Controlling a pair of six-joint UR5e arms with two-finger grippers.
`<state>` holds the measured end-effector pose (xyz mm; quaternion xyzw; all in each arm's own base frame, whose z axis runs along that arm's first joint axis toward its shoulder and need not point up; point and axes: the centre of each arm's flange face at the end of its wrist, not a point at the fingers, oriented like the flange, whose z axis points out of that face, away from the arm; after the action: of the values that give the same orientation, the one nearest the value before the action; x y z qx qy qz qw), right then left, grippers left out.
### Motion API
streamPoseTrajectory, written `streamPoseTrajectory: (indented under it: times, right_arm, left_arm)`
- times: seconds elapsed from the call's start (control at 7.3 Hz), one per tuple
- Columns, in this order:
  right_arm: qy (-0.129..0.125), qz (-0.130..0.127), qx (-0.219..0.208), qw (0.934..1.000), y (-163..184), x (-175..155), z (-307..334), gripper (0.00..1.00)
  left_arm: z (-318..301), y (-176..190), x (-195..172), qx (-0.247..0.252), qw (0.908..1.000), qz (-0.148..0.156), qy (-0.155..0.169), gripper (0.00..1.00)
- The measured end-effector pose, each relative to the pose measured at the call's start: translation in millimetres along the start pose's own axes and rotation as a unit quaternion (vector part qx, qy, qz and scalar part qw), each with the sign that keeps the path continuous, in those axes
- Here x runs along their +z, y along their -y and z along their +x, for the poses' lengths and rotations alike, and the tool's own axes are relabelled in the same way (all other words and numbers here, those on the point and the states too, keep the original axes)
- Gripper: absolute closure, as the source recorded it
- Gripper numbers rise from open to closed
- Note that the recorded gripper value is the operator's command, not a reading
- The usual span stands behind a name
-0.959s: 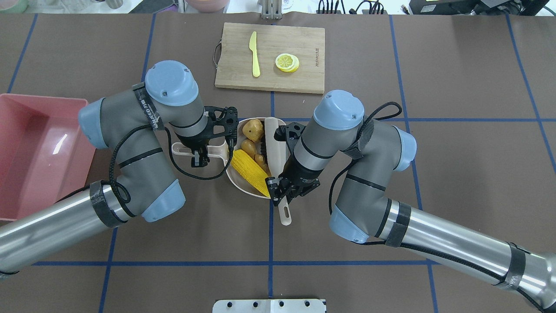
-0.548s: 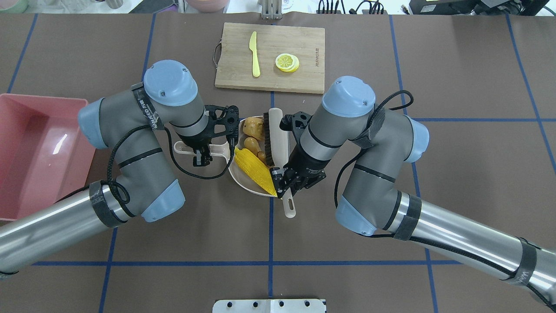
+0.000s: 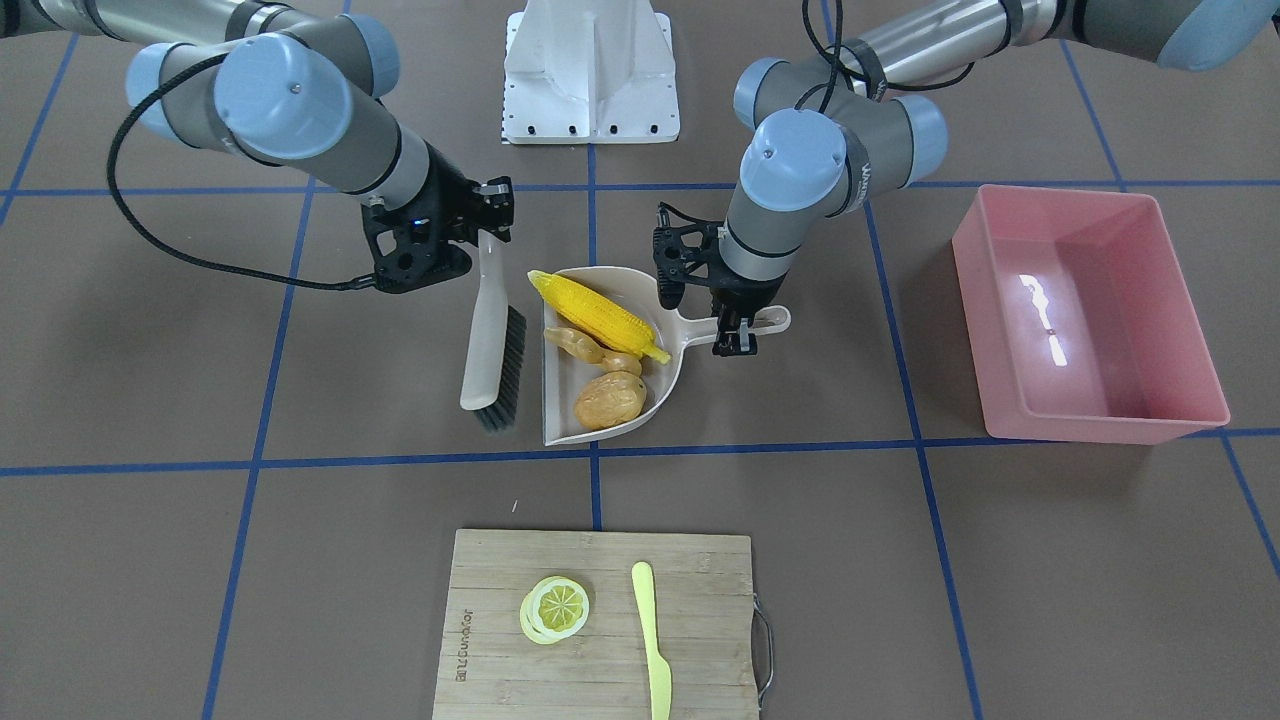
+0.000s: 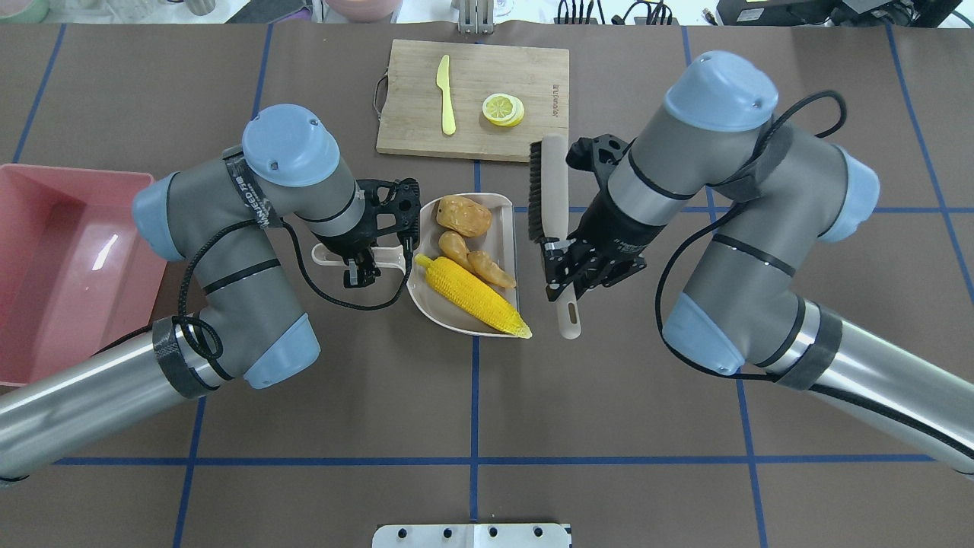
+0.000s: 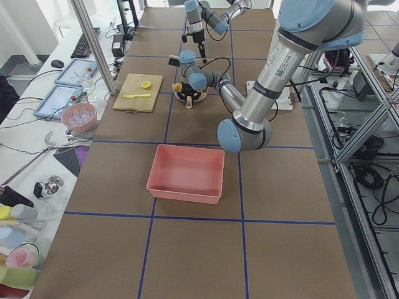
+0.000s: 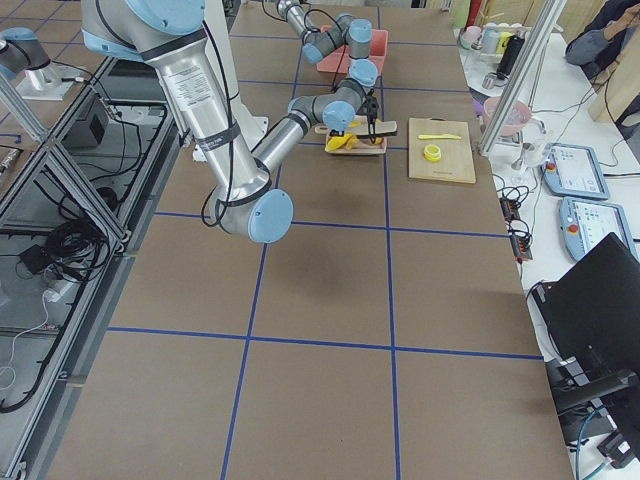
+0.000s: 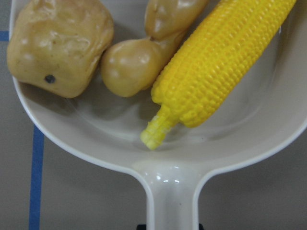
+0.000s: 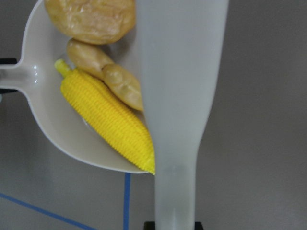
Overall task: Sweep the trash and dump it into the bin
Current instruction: 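Sweep the ginger and potato pieces into the dustpan with the right gripper's brush, then lift the loaded dustpan over the pink bin with the left gripper while the right withdraws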
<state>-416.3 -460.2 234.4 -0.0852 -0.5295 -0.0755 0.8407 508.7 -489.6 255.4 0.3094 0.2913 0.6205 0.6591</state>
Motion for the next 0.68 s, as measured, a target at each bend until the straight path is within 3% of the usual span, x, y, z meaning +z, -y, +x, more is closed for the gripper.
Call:
streamPoseTrajectory:
  times: [0.27, 0.68]
  right_arm:
    - [-0.012, 0.027, 0.036, 0.9989, 22.2, -39.7, 57.9, 1.00]
    - [-0.065, 0.048, 0.050, 0.9955, 30.2, -93.0, 182.5, 1.00]
  left_arm:
    - [-1.7, 3.0, -8.7, -0.023, 0.9991, 0.033, 0.014, 1.00]
    - [-7.4, -9.6, -41.4, -0.067, 0.9920, 0.097, 0.045, 1.00]
